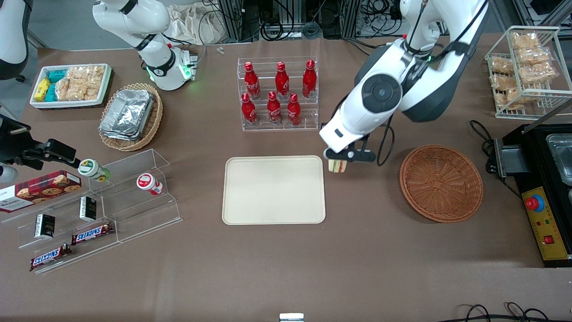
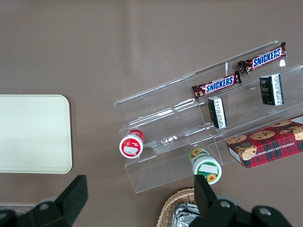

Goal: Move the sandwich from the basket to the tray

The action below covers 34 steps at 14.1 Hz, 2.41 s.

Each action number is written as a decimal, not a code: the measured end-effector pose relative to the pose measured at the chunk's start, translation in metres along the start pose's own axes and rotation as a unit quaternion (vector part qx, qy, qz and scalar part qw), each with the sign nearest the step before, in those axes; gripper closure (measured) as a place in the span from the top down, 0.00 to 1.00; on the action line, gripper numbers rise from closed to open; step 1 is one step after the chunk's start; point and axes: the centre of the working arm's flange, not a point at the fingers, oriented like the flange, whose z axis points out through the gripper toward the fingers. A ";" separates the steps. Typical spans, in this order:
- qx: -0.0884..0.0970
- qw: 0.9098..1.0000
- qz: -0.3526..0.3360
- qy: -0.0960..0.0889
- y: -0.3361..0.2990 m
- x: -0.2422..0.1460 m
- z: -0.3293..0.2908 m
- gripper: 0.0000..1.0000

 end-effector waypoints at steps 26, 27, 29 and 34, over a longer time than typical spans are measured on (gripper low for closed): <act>0.082 0.992 -0.034 0.090 0.073 0.052 0.173 0.68; 0.083 0.990 -0.047 0.102 0.076 0.049 0.151 0.79; 0.072 0.986 -0.072 0.130 0.074 0.041 0.085 0.97; 0.064 0.990 -0.075 0.098 0.029 -0.011 -0.052 1.00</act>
